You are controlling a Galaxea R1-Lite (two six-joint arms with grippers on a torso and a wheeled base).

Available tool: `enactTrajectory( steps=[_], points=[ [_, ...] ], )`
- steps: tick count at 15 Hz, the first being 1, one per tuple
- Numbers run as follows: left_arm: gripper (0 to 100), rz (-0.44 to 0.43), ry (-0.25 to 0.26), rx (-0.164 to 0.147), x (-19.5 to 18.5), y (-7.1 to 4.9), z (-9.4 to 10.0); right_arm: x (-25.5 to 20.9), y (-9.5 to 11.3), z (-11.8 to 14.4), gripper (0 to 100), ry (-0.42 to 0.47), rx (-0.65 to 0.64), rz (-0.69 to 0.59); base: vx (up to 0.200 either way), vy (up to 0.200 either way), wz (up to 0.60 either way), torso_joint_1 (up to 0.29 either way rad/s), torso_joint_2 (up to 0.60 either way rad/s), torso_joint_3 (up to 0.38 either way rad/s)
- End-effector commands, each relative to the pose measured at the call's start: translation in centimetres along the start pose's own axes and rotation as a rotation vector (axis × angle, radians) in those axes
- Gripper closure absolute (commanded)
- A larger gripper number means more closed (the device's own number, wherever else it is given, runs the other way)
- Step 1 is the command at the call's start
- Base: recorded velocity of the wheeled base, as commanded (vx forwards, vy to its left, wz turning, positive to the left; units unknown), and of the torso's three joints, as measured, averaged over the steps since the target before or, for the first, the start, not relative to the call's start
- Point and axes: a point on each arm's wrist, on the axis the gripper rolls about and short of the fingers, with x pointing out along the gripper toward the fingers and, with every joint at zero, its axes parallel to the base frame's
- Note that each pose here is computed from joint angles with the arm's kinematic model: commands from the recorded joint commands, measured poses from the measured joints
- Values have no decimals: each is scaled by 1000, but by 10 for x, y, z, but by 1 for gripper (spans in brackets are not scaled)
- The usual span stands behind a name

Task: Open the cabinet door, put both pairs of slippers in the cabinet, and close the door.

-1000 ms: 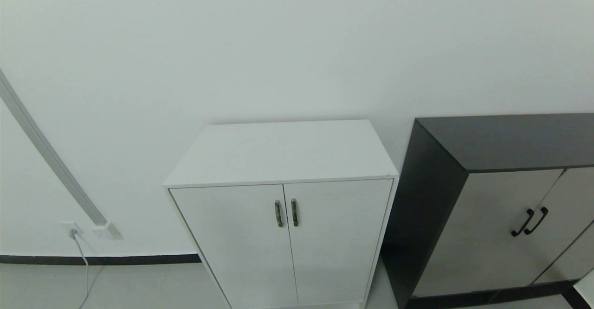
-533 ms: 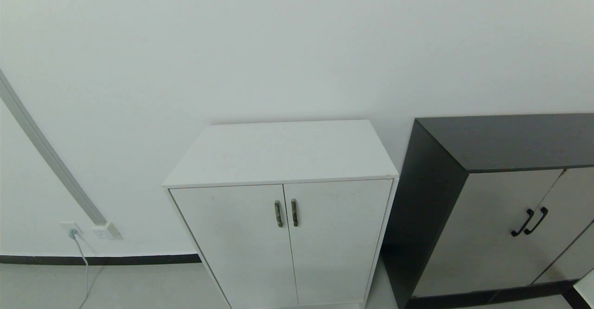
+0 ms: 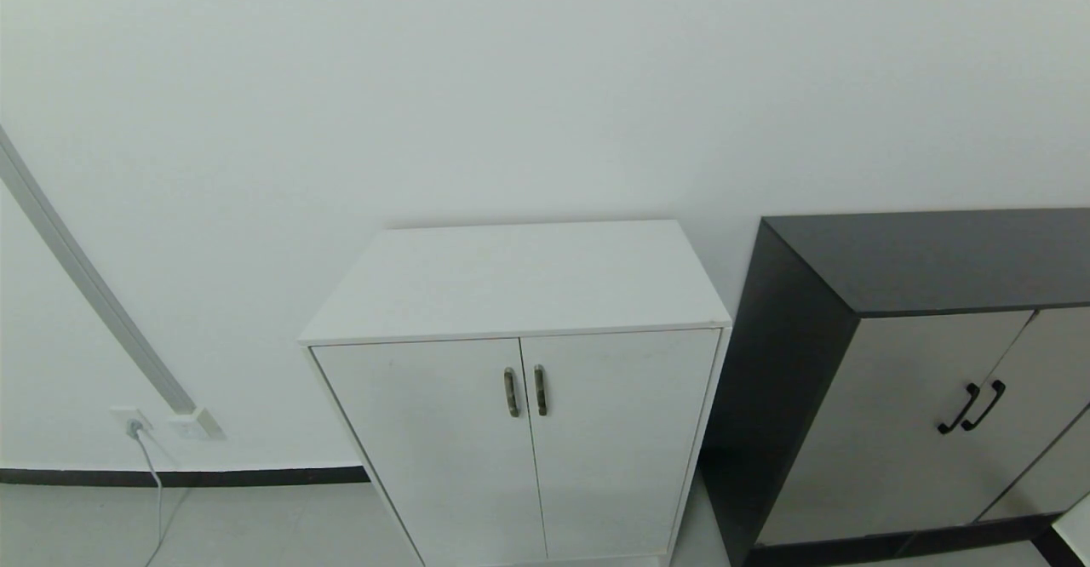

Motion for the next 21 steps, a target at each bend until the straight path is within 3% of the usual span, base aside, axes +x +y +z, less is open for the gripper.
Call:
enactTrajectory(
  steps=[1, 3, 10, 21],
  points=[
    [100, 0, 2, 1, 0, 0, 0, -5, 0, -2, 100, -72, -4, 1, 0, 0, 0, 0, 0, 0],
    [100, 0, 0, 1, 0, 0, 0, -8, 0, -3, 100, -114, 16, 17, 0, 0, 0, 0, 0, 0],
    [100, 0, 0, 1, 0, 0, 0, -9, -2, -2, 100, -127, 88, -61, 0, 0, 0, 0, 0, 0],
    [100, -1, 0, 4, 0, 0, 0, -9, -2, -2, 100, -127, 78, -65, 0, 0, 0, 0, 0, 0]
  ],
)
